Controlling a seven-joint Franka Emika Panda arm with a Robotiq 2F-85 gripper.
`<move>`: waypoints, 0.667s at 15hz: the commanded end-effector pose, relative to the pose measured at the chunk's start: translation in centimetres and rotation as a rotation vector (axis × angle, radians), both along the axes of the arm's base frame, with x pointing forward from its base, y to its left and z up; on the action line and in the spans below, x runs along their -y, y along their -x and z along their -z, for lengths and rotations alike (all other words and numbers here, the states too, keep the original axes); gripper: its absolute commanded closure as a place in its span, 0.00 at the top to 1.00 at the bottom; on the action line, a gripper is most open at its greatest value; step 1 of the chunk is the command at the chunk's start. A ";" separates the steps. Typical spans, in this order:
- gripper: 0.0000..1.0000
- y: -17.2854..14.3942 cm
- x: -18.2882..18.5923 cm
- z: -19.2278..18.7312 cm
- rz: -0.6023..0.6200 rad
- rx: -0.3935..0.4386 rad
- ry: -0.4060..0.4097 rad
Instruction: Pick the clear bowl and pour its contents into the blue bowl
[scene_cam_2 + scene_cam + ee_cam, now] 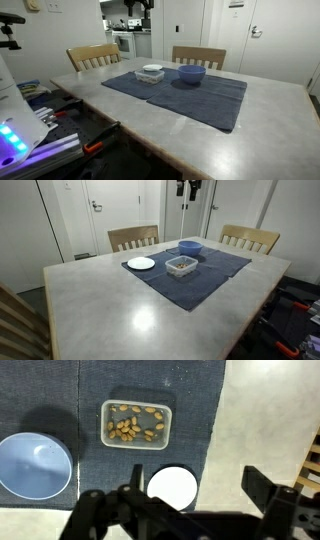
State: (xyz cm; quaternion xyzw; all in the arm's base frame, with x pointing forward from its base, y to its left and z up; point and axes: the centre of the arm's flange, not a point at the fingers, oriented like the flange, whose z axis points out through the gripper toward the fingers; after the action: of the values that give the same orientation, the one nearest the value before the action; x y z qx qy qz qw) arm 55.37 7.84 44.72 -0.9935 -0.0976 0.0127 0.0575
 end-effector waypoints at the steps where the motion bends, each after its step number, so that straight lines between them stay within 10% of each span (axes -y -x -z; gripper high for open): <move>1: 1.00 -3.2 -0.7 0.9 0.016 -0.048 0.007; 10: 1.00 -4.3 -0.8 5.1 0.015 -0.100 0.001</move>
State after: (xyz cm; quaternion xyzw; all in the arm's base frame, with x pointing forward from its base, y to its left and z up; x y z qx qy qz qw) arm 59.65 8.60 39.60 -0.9923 -0.0877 0.0622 0.0621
